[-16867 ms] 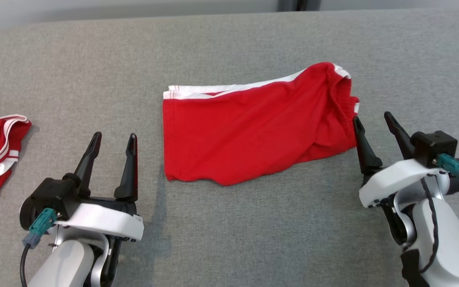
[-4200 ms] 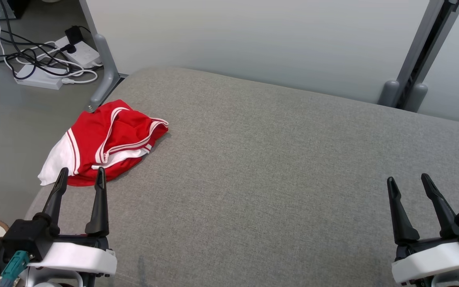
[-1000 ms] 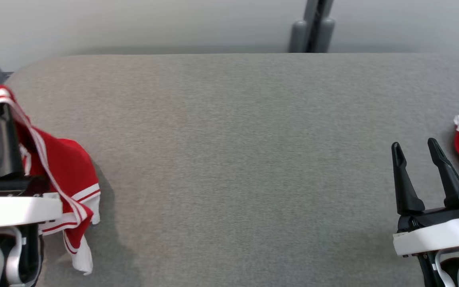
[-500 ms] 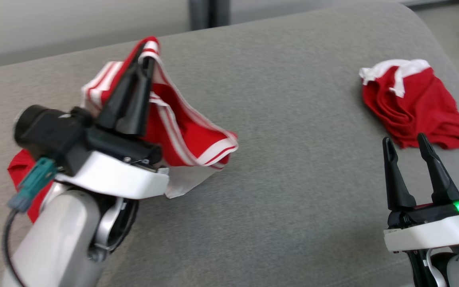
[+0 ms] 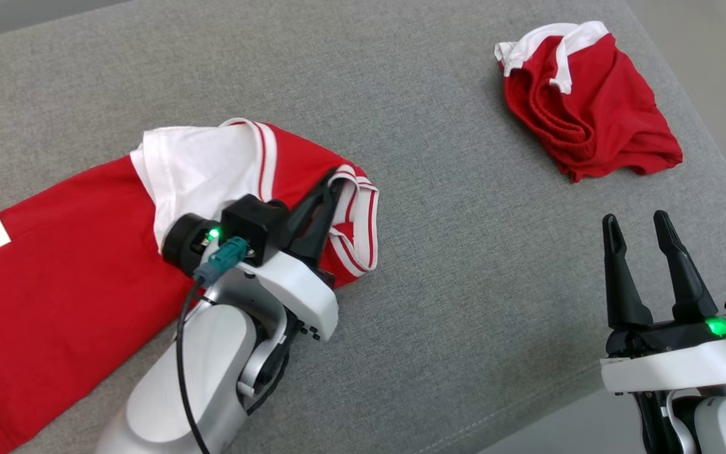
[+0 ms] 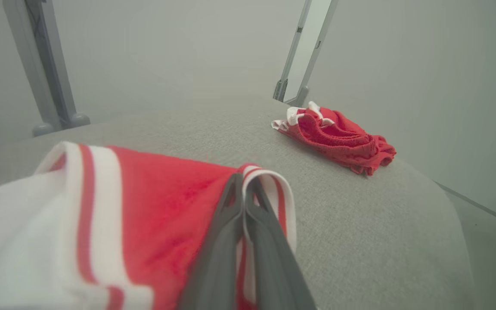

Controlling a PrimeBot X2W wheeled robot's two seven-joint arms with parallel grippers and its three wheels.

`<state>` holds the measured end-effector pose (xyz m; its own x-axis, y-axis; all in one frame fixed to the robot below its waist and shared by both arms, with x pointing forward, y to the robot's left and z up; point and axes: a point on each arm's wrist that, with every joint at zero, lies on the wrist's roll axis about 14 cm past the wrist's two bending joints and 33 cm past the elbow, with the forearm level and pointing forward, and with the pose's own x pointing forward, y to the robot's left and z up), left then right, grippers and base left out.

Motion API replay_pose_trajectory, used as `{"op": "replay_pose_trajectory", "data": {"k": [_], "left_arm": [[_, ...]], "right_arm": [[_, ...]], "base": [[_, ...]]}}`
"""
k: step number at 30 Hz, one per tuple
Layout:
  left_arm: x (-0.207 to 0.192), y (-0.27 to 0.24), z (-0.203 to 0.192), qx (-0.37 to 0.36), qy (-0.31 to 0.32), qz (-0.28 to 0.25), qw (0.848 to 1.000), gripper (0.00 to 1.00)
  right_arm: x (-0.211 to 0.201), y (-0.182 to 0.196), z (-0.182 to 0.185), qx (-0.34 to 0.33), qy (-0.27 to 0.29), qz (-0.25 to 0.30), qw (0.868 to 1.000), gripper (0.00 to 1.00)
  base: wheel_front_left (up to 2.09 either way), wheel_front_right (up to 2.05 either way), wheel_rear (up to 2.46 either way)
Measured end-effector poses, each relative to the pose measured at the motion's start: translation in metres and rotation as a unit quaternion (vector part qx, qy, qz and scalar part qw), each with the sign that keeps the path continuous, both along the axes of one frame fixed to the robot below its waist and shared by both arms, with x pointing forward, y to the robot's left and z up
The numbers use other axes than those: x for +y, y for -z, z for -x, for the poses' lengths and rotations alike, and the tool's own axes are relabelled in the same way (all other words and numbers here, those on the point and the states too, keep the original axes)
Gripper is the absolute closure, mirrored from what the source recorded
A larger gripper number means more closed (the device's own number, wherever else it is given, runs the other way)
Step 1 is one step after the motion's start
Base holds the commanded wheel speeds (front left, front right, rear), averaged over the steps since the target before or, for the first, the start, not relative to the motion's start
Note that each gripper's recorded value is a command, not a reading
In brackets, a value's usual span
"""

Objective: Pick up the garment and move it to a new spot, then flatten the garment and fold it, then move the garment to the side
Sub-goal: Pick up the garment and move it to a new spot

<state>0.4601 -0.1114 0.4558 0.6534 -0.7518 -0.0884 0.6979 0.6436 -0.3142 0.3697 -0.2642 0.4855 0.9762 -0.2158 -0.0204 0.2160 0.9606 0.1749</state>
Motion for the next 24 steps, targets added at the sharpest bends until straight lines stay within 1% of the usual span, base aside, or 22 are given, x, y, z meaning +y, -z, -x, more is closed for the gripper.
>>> {"op": "replay_pose_trajectory", "data": {"k": [1,2,3,9,14,16,19,20,21,22,24], "left_arm": [[-0.004,0.005,0.003,0.004,0.007,0.0,1.0,0.82],[-0.006,0.007,0.005,0.006,0.012,0.002,1.0,0.5],[-0.009,0.006,0.007,0.004,0.017,0.005,1.0,0.0],[-0.011,-0.023,0.019,-0.037,0.024,0.046,0.998,0.0],[0.009,-0.05,0.027,-0.065,-0.005,0.075,0.995,0.0],[0.026,-0.06,0.023,-0.076,-0.034,0.083,0.993,0.0],[0.062,-0.07,0.013,-0.09,-0.094,0.08,0.988,0.0],[0.062,-0.07,0.013,-0.09,-0.094,0.08,0.988,0.0],[0.077,-0.071,0.009,-0.094,-0.117,0.074,0.986,0.0],[0.105,-0.074,0.003,-0.1,-0.158,0.067,0.98,0.0],[0.133,-0.076,-0.001,-0.105,-0.199,0.057,0.973,0.0]], "right_arm": [[-0.001,0.002,0.0,0.002,0.002,0.0,1.0,0.0],[-0.002,0.003,-0.001,0.003,0.003,0.001,1.0,0.0],[-0.002,0.004,-0.002,0.004,0.003,0.001,1.0,0.0],[0.004,0.0,-0.011,-0.005,-0.012,0.006,1.0,0.0],[0.011,-0.008,-0.017,-0.012,-0.027,0.013,0.999,0.0],[0.017,-0.011,-0.021,-0.015,-0.036,0.018,0.999,0.0],[0.025,-0.017,-0.025,-0.02,-0.05,0.02,0.998,0.0],[0.025,-0.017,-0.025,-0.02,-0.05,0.02,0.998,0.0],[0.028,-0.018,-0.026,-0.021,-0.055,0.021,0.998,0.0],[0.036,-0.021,-0.03,-0.024,-0.068,0.021,0.997,0.0],[0.045,-0.024,-0.034,-0.026,-0.082,0.023,0.996,0.0]], "base": [[0.0,0.0,0.0],[0.0,0.0,0.0],[0.0,0.0,0.0],[0.0,0.0,0.0],[0.0,0.0,0.0],[0.0,0.0,0.0],[0.0,0.0,0.0],[0.0,0.0,0.0],[0.0,0.0,0.0],[0.0,0.0,0.0],[0.0,0.0,0.0]]}}
